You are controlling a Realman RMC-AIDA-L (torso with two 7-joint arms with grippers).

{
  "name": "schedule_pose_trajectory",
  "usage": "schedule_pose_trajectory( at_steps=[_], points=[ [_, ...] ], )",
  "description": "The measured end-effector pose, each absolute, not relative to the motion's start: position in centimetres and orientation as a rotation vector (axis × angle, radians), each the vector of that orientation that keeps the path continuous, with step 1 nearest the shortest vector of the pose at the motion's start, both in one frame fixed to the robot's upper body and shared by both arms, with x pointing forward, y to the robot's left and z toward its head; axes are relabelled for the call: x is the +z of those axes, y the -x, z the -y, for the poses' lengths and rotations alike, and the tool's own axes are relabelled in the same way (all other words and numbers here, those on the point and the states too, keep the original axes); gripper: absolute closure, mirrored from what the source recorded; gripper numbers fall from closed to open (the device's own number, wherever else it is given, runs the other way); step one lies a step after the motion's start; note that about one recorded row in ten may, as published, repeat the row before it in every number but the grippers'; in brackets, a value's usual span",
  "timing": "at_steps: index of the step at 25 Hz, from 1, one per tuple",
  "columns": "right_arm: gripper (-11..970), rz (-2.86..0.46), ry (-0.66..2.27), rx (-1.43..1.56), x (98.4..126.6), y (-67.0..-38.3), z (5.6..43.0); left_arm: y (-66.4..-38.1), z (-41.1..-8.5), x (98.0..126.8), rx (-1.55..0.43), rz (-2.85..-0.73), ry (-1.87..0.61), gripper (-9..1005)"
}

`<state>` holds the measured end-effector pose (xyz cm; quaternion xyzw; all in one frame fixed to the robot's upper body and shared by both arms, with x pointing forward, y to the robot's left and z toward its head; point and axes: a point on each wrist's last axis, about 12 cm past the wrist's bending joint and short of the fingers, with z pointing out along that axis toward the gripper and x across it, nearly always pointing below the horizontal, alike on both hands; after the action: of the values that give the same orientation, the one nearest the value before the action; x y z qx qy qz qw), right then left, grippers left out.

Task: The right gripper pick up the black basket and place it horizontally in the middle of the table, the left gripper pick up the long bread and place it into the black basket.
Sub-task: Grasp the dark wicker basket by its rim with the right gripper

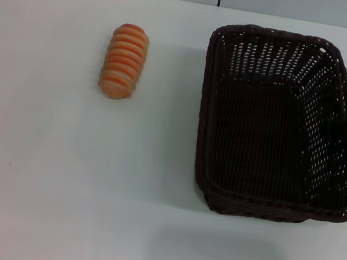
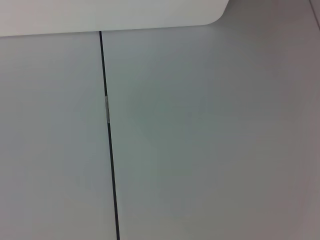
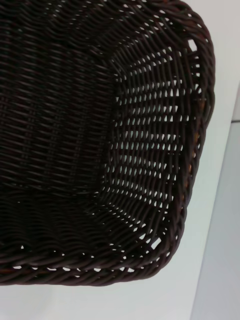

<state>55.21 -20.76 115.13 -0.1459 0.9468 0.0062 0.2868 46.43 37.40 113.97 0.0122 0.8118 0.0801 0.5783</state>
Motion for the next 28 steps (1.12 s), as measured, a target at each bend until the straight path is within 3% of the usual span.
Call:
schedule_pose_trajectory(
  at_steps=[3, 28],
  points=[
    [666, -2.522, 0.435, 0.009, 115.1, -55.2, 20.5, -46.4, -37.4, 114.0, 0.187, -1.9, -0.029, 191],
    [703, -2.052, 1.004, -0.275, 116.8, -56.3, 23.0, -46.0, -37.1, 114.9, 0.153, -1.891, -0.006, 194]
  ],
)
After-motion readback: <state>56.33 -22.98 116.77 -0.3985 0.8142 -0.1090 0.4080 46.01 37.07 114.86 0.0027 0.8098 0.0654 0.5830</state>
